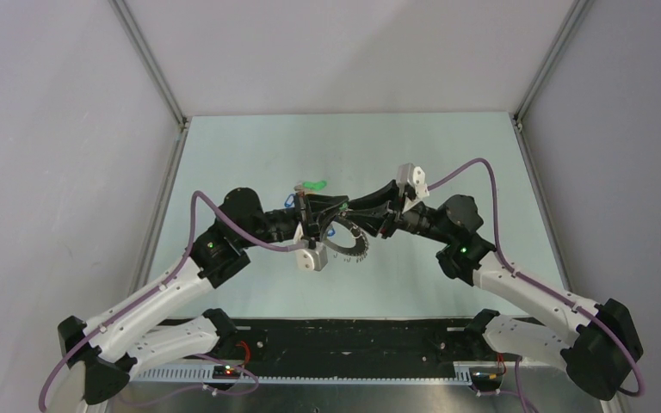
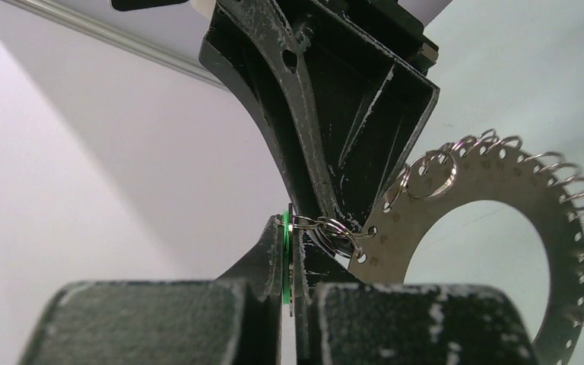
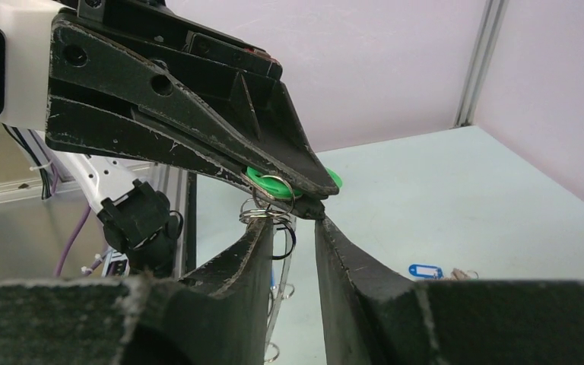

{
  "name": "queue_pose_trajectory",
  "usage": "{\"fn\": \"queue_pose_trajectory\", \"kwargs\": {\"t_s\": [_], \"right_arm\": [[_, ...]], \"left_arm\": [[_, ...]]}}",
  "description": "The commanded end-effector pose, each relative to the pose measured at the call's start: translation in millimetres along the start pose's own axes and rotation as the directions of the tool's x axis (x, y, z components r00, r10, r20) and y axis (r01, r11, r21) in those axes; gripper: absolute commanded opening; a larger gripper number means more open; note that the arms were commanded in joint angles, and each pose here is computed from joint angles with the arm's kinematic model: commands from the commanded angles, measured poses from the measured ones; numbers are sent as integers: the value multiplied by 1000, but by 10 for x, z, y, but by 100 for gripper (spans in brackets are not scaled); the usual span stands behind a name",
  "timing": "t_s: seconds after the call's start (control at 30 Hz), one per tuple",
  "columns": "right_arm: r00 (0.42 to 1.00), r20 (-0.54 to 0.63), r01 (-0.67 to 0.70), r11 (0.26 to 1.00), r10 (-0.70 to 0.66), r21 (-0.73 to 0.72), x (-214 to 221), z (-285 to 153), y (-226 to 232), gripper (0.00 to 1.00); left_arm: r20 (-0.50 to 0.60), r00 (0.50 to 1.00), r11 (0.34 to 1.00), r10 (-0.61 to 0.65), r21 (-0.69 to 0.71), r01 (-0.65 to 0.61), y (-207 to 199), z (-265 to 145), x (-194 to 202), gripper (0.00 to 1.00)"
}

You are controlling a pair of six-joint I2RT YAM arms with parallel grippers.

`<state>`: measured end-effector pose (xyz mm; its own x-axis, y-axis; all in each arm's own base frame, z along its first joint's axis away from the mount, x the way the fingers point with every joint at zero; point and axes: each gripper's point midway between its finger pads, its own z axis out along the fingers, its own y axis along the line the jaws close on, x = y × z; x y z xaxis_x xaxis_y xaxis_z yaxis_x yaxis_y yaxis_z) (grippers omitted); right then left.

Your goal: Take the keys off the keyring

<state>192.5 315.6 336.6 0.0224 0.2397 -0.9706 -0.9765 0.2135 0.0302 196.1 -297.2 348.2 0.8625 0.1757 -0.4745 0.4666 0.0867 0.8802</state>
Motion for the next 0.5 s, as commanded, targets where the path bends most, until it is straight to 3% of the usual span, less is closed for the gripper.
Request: {"fn": "queue_pose_trajectory", "kwargs": {"t_s": [0.0, 0.23, 0.47], "right_arm": [[996, 82, 48, 998, -44, -46, -301, 64, 101, 31], [995, 97, 36, 997, -29, -68, -354, 56, 153, 30], [992, 125, -6, 997, 15, -76, -443, 37, 147, 16]], "left_arm": [[57, 997, 998, 42, -56, -39, 184, -34, -193, 0], [55, 997, 997, 45, -59, -42, 194, -41, -195, 0], [55, 997, 997, 46, -61, -43, 199, -46, -198, 0]]}}
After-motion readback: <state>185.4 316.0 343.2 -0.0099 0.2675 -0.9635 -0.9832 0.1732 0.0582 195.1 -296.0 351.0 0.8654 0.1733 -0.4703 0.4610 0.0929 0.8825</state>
